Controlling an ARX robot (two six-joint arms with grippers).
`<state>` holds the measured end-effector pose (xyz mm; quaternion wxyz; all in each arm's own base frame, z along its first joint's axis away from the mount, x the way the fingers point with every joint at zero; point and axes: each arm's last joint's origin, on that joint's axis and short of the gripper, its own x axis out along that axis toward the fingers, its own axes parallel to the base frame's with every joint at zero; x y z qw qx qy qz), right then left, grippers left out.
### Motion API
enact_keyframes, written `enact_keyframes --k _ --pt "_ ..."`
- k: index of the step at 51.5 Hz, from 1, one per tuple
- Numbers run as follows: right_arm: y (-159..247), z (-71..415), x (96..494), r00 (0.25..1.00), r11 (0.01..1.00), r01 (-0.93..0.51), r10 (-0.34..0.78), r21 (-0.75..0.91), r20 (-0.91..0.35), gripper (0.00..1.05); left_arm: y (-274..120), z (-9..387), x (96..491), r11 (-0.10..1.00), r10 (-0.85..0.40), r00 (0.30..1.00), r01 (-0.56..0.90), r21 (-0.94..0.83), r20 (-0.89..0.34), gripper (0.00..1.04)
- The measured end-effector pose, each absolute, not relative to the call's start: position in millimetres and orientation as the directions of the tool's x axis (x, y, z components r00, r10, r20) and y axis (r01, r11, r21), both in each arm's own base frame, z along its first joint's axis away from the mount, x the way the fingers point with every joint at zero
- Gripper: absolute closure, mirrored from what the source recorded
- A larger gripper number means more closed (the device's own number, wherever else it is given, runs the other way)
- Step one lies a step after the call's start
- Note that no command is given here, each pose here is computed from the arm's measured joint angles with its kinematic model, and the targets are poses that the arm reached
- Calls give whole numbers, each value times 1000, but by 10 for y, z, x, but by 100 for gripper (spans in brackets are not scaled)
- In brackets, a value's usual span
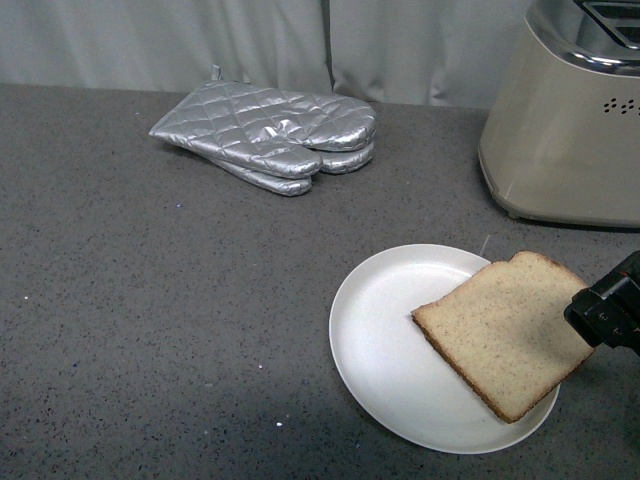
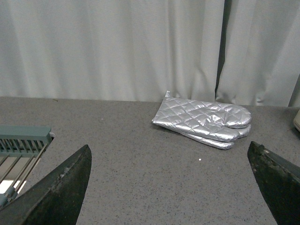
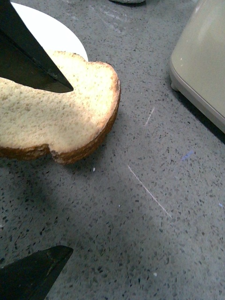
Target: Put bread into toaster
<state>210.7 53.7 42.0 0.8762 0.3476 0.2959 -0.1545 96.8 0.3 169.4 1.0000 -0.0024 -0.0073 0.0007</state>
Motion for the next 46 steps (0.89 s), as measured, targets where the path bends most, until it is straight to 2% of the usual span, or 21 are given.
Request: enact_keyframes --k 31,42,46 --pt "617 397 2409 774 745 452 -53 491 -631 10 3 1694 968 1000 2 1000 -1 -5 15 7" --pt "636 392 2415 770 749 452 -55 483 -636 50 3 1694 968 1000 2 1000 -2 -5 15 7" --pt "639 394 2425 769 751 452 -55 481 -637 60 3 1694 968 1000 2 1000 -1 -5 15 7"
